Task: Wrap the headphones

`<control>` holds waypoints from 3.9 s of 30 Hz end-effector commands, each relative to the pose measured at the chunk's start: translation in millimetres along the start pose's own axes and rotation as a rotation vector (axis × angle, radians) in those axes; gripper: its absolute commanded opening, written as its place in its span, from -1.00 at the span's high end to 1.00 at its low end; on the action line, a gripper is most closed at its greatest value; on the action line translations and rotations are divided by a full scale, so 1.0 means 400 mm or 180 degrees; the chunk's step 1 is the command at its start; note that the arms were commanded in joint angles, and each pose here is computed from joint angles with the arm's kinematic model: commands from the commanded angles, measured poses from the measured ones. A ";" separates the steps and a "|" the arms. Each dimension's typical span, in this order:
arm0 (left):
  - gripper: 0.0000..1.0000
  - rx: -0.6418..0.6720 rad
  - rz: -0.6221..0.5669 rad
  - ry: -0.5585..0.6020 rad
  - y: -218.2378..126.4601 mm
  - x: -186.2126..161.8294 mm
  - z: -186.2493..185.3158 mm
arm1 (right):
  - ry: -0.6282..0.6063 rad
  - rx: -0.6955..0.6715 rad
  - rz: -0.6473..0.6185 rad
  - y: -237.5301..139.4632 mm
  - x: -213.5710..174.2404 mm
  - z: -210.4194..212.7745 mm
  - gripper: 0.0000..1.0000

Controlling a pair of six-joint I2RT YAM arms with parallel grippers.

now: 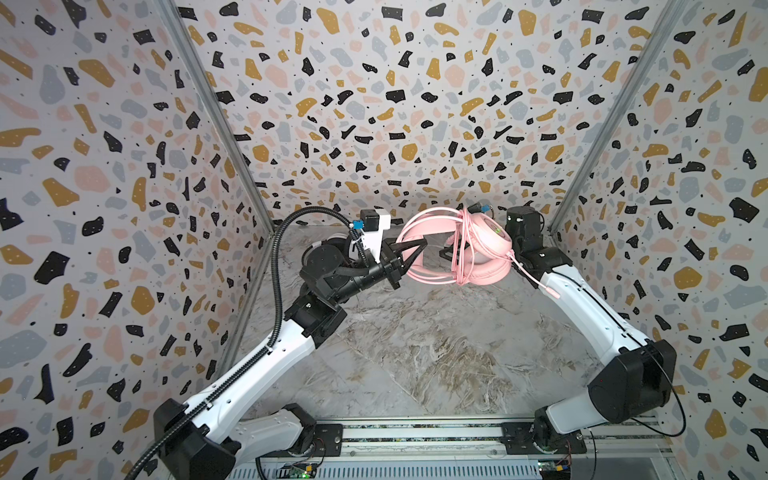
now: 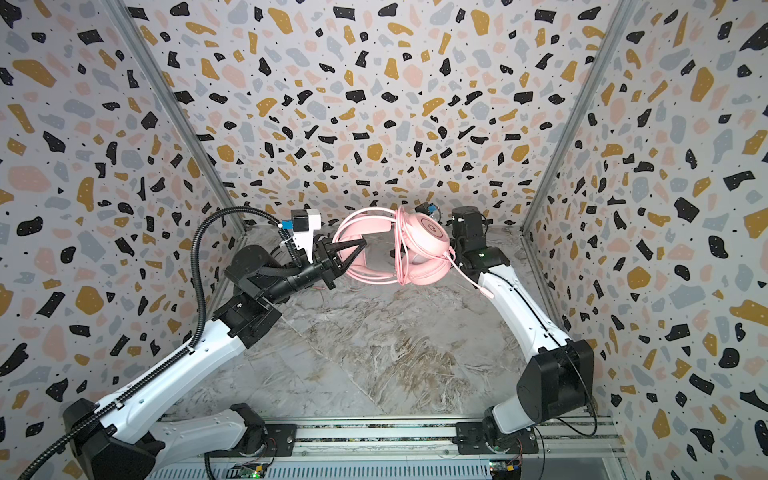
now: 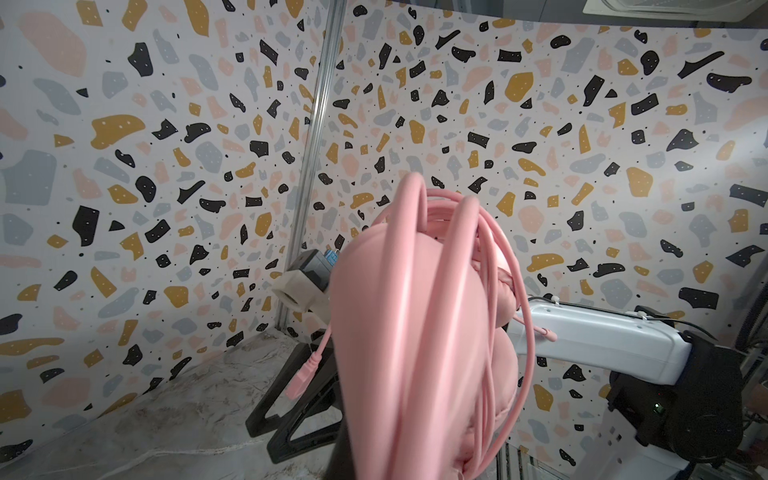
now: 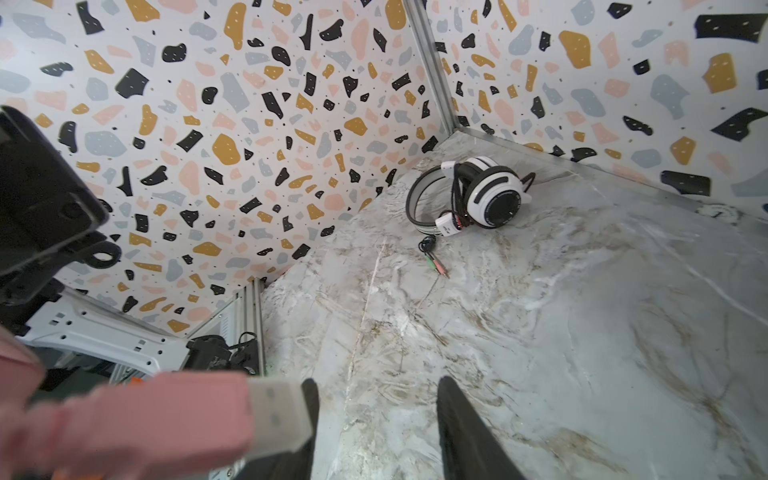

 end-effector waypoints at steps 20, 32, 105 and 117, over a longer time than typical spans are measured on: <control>1.00 0.0387 -0.0513 0.0544 -0.034 0.045 0.000 | 0.0731 -0.2473 0.0178 -0.287 -0.085 0.029 -0.52; 1.00 0.0377 -0.0330 0.0504 -0.027 -0.011 0.040 | -0.0354 -0.1719 -0.0494 -0.323 0.178 0.228 -0.61; 1.00 0.0245 -0.0275 0.0496 -0.062 -0.022 -0.003 | -0.1117 -0.2262 0.0813 0.057 0.200 0.213 0.74; 1.00 0.0561 -0.0045 0.0033 -0.025 -0.088 0.081 | -0.0977 -0.2542 0.1003 0.002 0.178 0.186 0.79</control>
Point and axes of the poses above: each gripper's point midway between its finger pads, its own y axis out along the fingers, its own z axis along the line the jaws close on, x = y × z, the point moved 10 cm from there along -y, back along the fingers, and after that the axes turned 15 degrees about -y, right-handed, at the moved point
